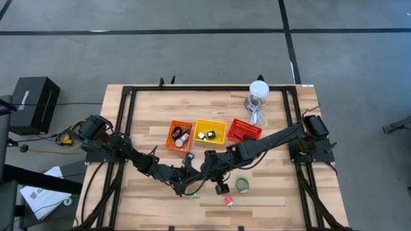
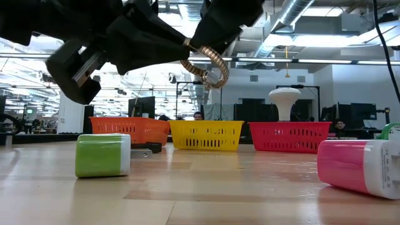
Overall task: Pick & Place Office items
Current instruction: Put the gold wristwatch into the orange bin
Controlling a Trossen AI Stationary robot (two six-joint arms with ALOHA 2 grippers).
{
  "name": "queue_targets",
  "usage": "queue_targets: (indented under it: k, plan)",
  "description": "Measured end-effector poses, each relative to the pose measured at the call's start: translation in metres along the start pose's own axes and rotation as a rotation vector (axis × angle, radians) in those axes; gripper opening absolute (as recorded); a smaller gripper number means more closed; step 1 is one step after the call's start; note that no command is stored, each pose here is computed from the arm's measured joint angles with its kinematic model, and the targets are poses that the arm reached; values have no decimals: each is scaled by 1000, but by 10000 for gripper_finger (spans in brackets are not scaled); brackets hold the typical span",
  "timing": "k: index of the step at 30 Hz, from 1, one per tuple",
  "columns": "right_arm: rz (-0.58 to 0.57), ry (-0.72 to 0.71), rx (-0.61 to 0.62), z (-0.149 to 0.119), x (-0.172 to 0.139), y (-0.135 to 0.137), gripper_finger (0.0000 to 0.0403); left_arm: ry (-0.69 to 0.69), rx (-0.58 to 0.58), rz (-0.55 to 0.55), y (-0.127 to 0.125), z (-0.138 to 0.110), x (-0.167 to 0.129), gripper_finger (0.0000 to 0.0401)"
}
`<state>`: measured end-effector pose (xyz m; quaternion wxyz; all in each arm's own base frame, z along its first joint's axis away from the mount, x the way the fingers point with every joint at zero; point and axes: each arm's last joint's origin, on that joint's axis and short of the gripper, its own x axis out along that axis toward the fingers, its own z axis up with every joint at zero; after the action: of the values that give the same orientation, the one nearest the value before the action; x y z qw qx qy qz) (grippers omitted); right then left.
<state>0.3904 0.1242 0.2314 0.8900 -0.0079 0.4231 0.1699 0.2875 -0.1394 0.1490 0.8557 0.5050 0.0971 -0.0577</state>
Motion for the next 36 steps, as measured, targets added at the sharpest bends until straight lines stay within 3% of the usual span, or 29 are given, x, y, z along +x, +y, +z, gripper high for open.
queue_targets:
  k: [11, 36]
  plan:
    - [-1, -26, 5, 3, -1, 0, 49, 9, -1, 5, 0, -1, 1, 42]
    - [-57, 9, 60, -1, -1, -2, 52, 37, -11, 24, 1, -2, 0, 43]
